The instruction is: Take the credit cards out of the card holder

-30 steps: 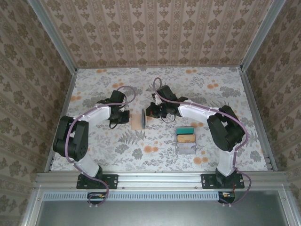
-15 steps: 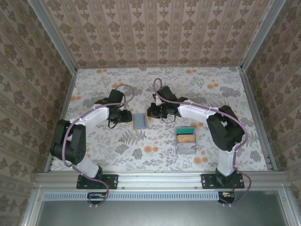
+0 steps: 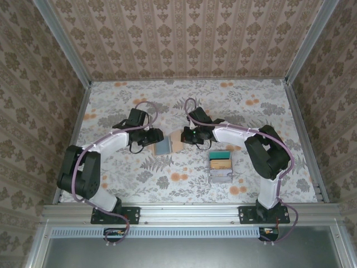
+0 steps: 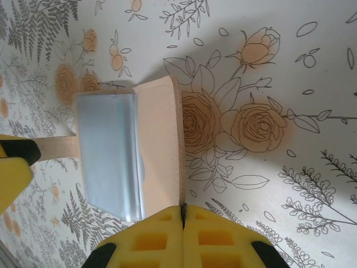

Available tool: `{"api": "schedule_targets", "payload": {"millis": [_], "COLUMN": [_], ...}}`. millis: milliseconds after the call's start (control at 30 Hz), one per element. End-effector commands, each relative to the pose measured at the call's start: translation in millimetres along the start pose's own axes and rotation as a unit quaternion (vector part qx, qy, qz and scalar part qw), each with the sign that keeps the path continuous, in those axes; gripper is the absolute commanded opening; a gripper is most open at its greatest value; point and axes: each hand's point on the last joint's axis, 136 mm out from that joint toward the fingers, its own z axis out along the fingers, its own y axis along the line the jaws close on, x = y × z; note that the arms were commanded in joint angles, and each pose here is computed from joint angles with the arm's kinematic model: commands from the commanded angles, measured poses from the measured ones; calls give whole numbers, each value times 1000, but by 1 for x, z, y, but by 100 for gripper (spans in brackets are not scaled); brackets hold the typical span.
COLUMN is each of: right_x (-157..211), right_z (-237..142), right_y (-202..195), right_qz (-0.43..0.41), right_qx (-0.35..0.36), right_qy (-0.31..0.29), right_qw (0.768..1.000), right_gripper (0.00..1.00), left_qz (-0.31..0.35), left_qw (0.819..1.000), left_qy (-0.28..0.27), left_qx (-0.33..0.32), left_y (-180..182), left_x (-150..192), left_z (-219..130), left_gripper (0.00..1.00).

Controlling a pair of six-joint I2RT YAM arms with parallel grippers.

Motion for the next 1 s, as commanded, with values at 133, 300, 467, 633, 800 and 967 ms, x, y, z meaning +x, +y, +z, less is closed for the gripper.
{"api": "schedule_targets", "payload": {"millis": [133,300,467,633,800,967], "right_x": [4,4,4,4,5,5], "right_z": [-2,-1,-1,0,2,4], "right_y": [-9,-8,-8,-8,-9,-8], "right_qz": [1,1,3,4,6,7], "right_qx": [14,13,12,13,12,12], "right_qy": [0,1,2,3,5,7], "right_qw": [1000,1000,1000,1000,1000,1000], "right_gripper": [0,0,0,0,0,0], "left_qz": [-23,-25,-23,-20,-13,8], "left_qw": [999,999,999,999,999,998], "left_qy": [23,36,45,49,45,43], "left_qx": [-26,-18,-5,9,9,55], "left_y": [18,18,14,8,4,-18], "left_x": [15,20,22,23,21,18], "left_z": [15,23,30,32,28,24], "left_gripper": [51,50,48,47,47,47]}}
